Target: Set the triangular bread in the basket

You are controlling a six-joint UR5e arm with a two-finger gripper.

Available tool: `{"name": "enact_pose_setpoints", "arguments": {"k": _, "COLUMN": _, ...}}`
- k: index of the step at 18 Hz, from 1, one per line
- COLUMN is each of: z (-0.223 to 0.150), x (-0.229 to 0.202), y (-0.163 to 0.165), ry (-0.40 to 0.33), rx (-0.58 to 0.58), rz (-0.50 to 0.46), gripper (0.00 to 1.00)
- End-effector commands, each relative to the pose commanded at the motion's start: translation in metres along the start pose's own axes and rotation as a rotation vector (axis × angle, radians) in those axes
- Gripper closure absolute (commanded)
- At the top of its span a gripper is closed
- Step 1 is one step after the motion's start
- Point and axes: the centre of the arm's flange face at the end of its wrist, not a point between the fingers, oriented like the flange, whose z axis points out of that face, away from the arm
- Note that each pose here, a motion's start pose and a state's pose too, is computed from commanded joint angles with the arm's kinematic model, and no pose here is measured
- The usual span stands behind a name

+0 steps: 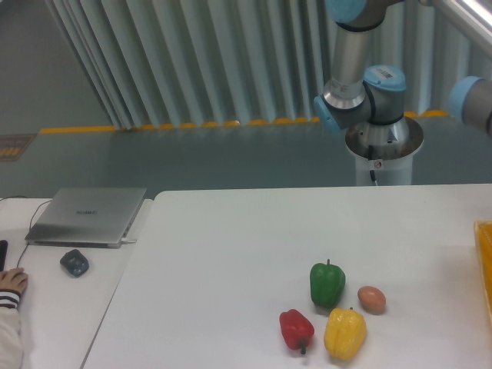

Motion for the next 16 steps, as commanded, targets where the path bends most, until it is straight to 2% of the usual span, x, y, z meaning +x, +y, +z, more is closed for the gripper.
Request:
{"name": "enact_pose_setpoints", "arguments": {"k": 1, "z": 0.000, "x": 0.000, "y": 0.000, "ry": -0.001, "rx": -0.002, "rz": -0.002, "gripper": 0.50}}
{"name": "enact_pose_setpoints", "arguments": {"k": 2, "z": 0.002, "x": 0.000, "y": 0.000, "ry": 0.002, "rx": -0.001, "rz": 0.000, "gripper": 0.31}}
{"name": "enact_pose_setpoints", "arguments": {"k": 3, "z": 0.003, "x": -0.001, "y": 0.001, "ry": 0.001, "rx": -0.003, "rz": -0.002, "gripper": 0.00}}
{"name": "enact_pose_setpoints", "arguments": {"k": 12, "z": -0.012, "x": -0.005, "y": -0.003, "ry": -0.051, "rx": -0.018, "rz": 0.013, "gripper": 0.00}}
{"name": "enact_pose_setpoints", "arguments": {"k": 16, "z": -0.017, "x": -0.006, "y": -0.031, "ry": -0.056, "rx": -0.015, "rz": 0.042, "gripper": 0.00}}
